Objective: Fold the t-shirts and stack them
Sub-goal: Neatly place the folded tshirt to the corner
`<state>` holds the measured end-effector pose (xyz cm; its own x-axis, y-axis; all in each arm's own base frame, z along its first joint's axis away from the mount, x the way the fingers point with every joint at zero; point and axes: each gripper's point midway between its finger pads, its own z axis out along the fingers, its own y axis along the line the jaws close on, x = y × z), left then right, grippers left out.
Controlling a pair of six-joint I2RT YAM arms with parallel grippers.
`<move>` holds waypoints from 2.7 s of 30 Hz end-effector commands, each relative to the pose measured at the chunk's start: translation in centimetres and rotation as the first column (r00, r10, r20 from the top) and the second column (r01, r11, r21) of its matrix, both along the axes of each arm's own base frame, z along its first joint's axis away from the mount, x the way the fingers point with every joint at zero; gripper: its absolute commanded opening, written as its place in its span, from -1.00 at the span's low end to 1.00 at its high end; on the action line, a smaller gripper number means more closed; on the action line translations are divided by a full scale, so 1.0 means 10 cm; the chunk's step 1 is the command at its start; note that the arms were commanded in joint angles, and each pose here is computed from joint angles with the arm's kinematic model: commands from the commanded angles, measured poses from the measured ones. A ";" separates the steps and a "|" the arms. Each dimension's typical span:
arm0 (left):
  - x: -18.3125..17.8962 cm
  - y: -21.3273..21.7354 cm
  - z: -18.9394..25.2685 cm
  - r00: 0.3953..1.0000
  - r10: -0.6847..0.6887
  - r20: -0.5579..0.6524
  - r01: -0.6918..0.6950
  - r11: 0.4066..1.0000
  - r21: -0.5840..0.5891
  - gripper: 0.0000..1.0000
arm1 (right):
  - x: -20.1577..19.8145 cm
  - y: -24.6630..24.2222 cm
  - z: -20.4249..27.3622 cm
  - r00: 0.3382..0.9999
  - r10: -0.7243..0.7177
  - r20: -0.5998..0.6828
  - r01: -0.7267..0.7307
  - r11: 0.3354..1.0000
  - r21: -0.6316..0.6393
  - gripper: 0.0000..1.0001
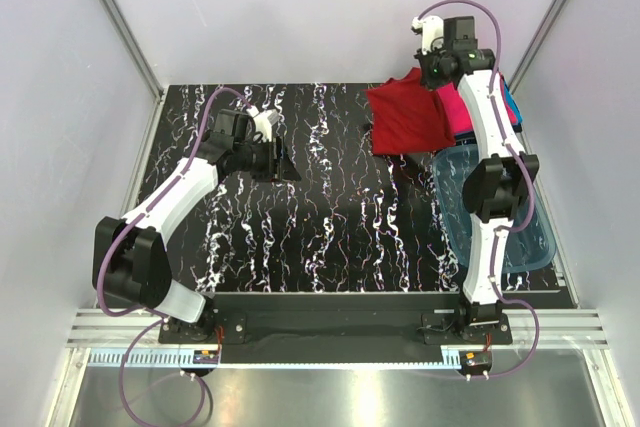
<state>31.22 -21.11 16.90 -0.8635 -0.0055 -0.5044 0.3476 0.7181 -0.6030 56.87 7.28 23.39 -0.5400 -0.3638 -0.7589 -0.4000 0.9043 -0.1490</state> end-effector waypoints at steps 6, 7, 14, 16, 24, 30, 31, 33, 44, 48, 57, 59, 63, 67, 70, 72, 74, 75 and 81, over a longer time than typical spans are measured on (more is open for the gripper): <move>-0.02 -0.06 0.12 0.999 -0.033 0.034 0.034 0.999 -0.042 0.12 | -0.08 -0.47 0.83 0.983 -0.016 0.181 0.035 0.994 -0.100 -1.00; -0.02 -0.06 0.12 0.999 -0.034 0.035 0.035 0.999 -0.041 0.12 | -0.10 -0.49 0.87 0.982 -0.015 0.188 0.034 0.995 -0.097 -1.00; -0.02 -0.07 0.10 0.999 -0.034 0.028 0.035 0.999 -0.041 0.12 | -0.19 -0.67 0.96 0.980 -0.031 0.198 0.054 0.992 -0.115 -1.00; -0.02 -0.07 0.10 0.999 -0.036 0.027 0.037 0.998 -0.041 0.12 | -0.17 -0.70 0.98 0.978 -0.027 0.205 0.056 0.989 -0.138 -1.00; -0.02 -0.09 0.09 0.999 -0.041 0.016 0.041 0.998 -0.051 0.11 | -0.13 -1.06 1.05 0.976 -0.049 0.211 0.074 0.991 -0.113 -1.00; -0.02 -0.08 0.09 0.999 -0.040 0.016 0.040 0.998 -0.050 0.11 | 0.00 -1.29 0.95 0.975 -0.059 0.212 0.081 0.992 -0.097 -1.00; -0.02 -0.09 0.08 0.999 -0.039 0.012 0.039 0.998 -0.049 0.12 | 0.09 -1.33 0.80 0.980 -0.063 0.191 0.084 0.991 -0.103 -1.00; -0.02 -0.09 0.08 0.999 -0.041 0.012 0.041 0.998 -0.052 0.12 | 0.22 -1.43 0.69 0.978 -0.072 0.195 0.097 0.988 -0.121 -1.00; -0.01 -0.08 -0.04 0.999 -0.038 -0.017 0.037 0.999 -0.038 0.12 | 0.86 -1.92 0.45 0.930 -0.112 0.349 0.179 0.969 -0.168 -1.00; 0.00 -0.10 -0.07 0.999 -0.043 -0.029 0.041 0.998 -0.041 0.13 | 0.91 -1.93 0.52 0.919 -0.098 0.382 0.173 0.971 -0.167 -1.00; -0.02 -0.12 -0.09 0.997 -0.055 -0.048 0.053 0.997 -0.056 0.12 | 0.89 -2.10 0.57 0.914 -0.091 0.395 0.213 0.937 -0.276 -1.00; -0.01 -0.13 -0.09 0.997 -0.057 -0.048 0.054 0.997 -0.058 0.12 | 0.94 -2.11 0.55 0.909 -0.085 0.408 0.212 0.937 -0.277 -1.00; 0.00 -0.13 -0.20 0.995 -0.059 -0.077 0.055 0.997 -0.051 0.12 | 1.06 -2.11 0.46 0.900 -0.086 0.427 0.213 0.942 -0.259 -1.00; 0.01 -0.13 -0.24 0.994 -0.062 -0.094 0.057 0.997 -0.053 0.12 | 1.08 -2.09 0.58 0.883 -0.083 0.461 0.217 0.945 -0.245 -1.00; 0.01 -0.14 -0.26 0.992 -0.063 -0.106 0.057 0.997 -0.058 0.12 | 1.01 -2.07 0.66 0.885 -0.076 0.460 0.212 0.944 -0.251 -1.00; 0.01 -0.14 -0.27 0.993 -0.060 -0.105 0.055 0.997 -0.054 0.12 | 0.96 -2.09 0.74 0.882 -0.081 0.464 0.224 0.939 -0.262 -1.00; 0.01 -0.14 -0.27 0.993 -0.059 -0.104 0.054 0.997 -0.053 0.13 | 0.96 -2.12 0.69 0.888 -0.073 0.455 0.221 0.934 -0.282 -1.00; 0.01 -0.13 -0.26 0.994 -0.059 -0.097 0.054 0.997 -0.051 0.13 | 0.98 -2.13 0.64 0.890 -0.074 0.449 0.221 0.933 -0.285 -1.00; 0.03 -0.11 -0.32 0.993 -0.051 -0.108 0.048 0.998 -0.038 0.13 | 1.11 -2.20 0.49 0.881 -0.081 0.465 0.240 0.925 -0.294 -1.00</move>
<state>31.10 -21.95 13.31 -0.9198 0.0236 -0.3916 0.2957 0.6976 -0.6526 67.16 -13.48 22.30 -0.3686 -0.5306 -0.7632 -0.1930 0.8469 -0.4956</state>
